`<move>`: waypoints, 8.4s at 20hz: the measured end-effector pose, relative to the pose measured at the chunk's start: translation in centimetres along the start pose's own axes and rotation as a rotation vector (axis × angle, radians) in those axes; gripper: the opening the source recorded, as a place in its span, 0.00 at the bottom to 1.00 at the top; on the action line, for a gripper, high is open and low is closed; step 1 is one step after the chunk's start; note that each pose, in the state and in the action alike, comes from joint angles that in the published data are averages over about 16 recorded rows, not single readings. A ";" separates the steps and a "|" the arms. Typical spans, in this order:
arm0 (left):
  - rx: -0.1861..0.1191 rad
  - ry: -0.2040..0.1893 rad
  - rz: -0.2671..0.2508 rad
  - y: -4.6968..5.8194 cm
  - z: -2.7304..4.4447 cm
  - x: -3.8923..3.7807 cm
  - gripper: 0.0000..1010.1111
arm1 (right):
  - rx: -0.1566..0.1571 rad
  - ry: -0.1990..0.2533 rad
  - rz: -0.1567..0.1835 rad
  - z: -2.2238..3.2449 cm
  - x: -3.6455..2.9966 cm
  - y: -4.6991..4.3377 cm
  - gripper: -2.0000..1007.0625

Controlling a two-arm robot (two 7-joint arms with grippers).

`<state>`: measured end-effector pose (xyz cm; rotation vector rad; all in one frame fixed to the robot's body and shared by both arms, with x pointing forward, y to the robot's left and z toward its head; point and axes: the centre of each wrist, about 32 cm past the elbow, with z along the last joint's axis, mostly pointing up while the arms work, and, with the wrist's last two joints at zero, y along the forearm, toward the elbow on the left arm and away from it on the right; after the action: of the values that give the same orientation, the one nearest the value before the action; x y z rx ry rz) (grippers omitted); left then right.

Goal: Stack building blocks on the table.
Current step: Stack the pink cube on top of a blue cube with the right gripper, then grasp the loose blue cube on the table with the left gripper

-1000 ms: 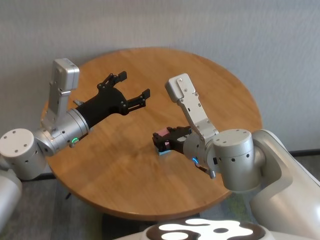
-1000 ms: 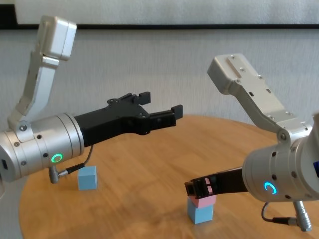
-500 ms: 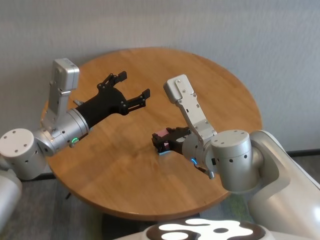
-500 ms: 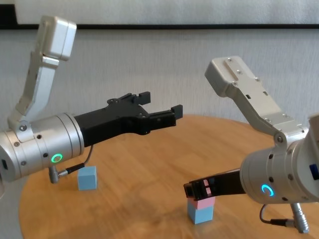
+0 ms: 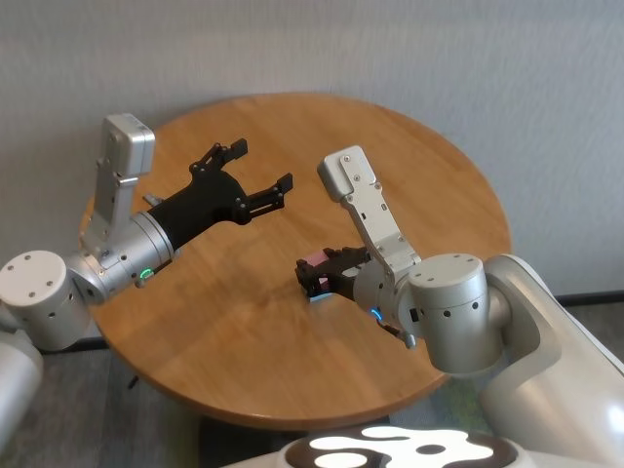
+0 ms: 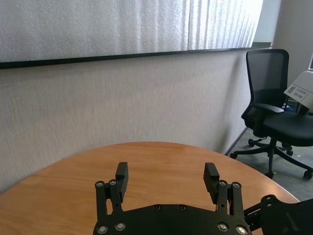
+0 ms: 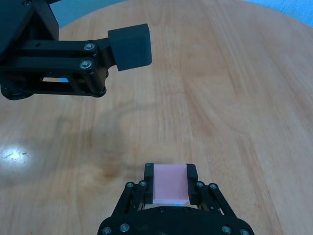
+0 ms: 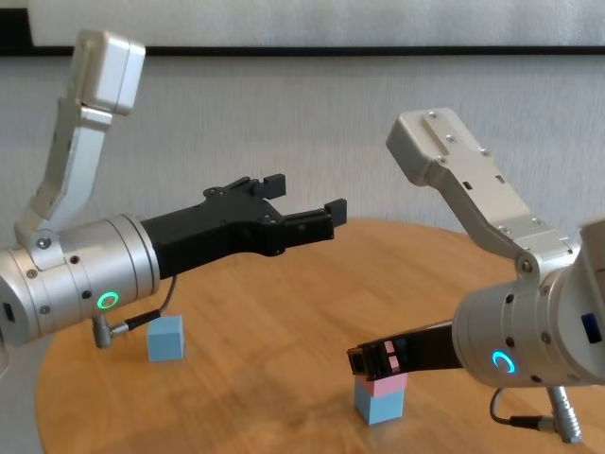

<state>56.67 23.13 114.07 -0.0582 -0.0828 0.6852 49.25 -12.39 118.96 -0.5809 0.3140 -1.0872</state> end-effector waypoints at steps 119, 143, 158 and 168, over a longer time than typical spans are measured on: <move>0.000 0.000 0.000 0.0 0.00 0.00 0.99 | 0.610 -0.087 -0.079 -4.41 5.47 -1.60 1.00; 0.009 0.026 0.032 0.1 0.14 -0.49 0.99 | 0.609 -0.086 -0.078 -4.38 5.44 -1.60 1.00; 0.139 0.174 0.274 2.0 1.64 -5.03 0.99 | 0.609 -0.087 -0.078 -4.39 5.43 -1.62 1.00; 0.286 0.235 0.370 3.3 3.23 -6.14 0.99 | 0.609 -0.087 -0.078 -4.39 5.43 -1.62 1.00</move>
<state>49.56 21.87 116.66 0.1241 0.2576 1.0486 48.21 -19.07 116.57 -0.0947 -0.1213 -1.1577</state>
